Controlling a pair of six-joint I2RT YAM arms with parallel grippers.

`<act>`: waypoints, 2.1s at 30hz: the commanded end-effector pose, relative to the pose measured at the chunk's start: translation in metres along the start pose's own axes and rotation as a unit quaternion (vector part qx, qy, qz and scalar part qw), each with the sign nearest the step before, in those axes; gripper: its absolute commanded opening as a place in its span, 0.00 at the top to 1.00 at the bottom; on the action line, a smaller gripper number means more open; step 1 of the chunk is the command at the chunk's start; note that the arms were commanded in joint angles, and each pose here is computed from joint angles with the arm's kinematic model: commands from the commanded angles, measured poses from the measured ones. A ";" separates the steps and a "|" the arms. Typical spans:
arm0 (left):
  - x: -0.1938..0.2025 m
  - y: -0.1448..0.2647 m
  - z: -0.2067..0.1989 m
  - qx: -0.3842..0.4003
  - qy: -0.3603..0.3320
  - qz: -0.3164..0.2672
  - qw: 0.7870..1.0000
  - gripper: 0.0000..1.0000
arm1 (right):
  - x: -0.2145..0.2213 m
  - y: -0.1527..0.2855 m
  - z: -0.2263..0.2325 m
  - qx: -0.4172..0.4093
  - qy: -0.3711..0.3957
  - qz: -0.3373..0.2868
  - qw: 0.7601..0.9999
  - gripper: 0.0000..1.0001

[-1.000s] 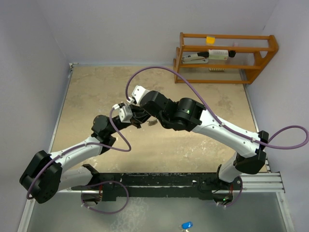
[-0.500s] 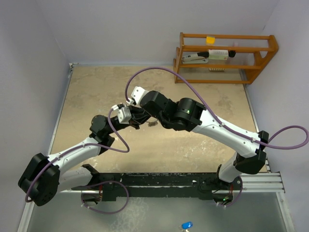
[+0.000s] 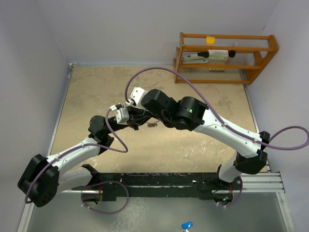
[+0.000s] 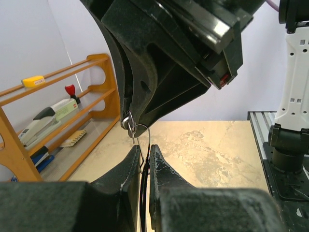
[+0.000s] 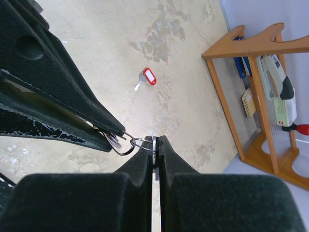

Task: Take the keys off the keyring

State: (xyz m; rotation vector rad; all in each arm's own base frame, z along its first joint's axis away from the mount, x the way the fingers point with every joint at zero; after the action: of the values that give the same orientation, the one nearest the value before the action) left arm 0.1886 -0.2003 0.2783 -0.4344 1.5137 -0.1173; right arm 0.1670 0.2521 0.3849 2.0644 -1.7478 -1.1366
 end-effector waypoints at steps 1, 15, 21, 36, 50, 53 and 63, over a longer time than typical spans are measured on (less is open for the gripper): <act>-0.019 -0.003 -0.018 0.083 -0.020 -0.019 0.996 1.00 | -0.015 0.006 -0.011 -0.007 -0.014 -0.044 0.999 1.00; -0.023 -0.005 -0.025 0.112 -0.019 -0.018 0.993 1.00 | -0.017 -0.002 -0.002 -0.034 -0.004 -0.060 0.998 1.00; -0.024 -0.004 -0.029 0.134 -0.021 -0.009 0.991 1.00 | -0.021 -0.009 0.005 -0.061 0.007 -0.068 0.996 1.00; -0.031 0.010 -0.039 0.138 -0.066 0.048 0.987 1.00 | -0.003 -0.002 0.014 -0.168 -0.029 -0.095 0.981 1.00; -0.048 0.010 -0.061 0.217 -0.087 0.050 0.971 1.00 | 0.019 -0.009 -0.002 -0.282 -0.086 -0.184 0.938 1.00; -0.049 0.010 -0.063 0.229 -0.093 0.061 0.967 1.00 | 0.019 -0.011 0.001 -0.307 -0.086 -0.197 0.927 1.00; -0.046 0.013 -0.071 0.283 -0.116 0.115 0.945 1.00 | 0.020 -0.003 0.013 -0.412 -0.051 -0.244 0.877 1.00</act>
State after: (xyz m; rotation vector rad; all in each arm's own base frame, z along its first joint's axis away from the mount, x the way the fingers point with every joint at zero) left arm 0.1362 -0.1868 0.2967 0.0377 1.3719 -0.1242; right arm 0.1544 0.2308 0.3594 1.7919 -0.6915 -1.7643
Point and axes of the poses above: each gripper's point midway between its finger pads, its own y axis back along the fingers, its own z axis along the line the jaws close on, x = y × z, the point moved 10 cm from there along y, back along the fingers, and after that the axes turned 11 degrees about y, right-handed, at the moved point
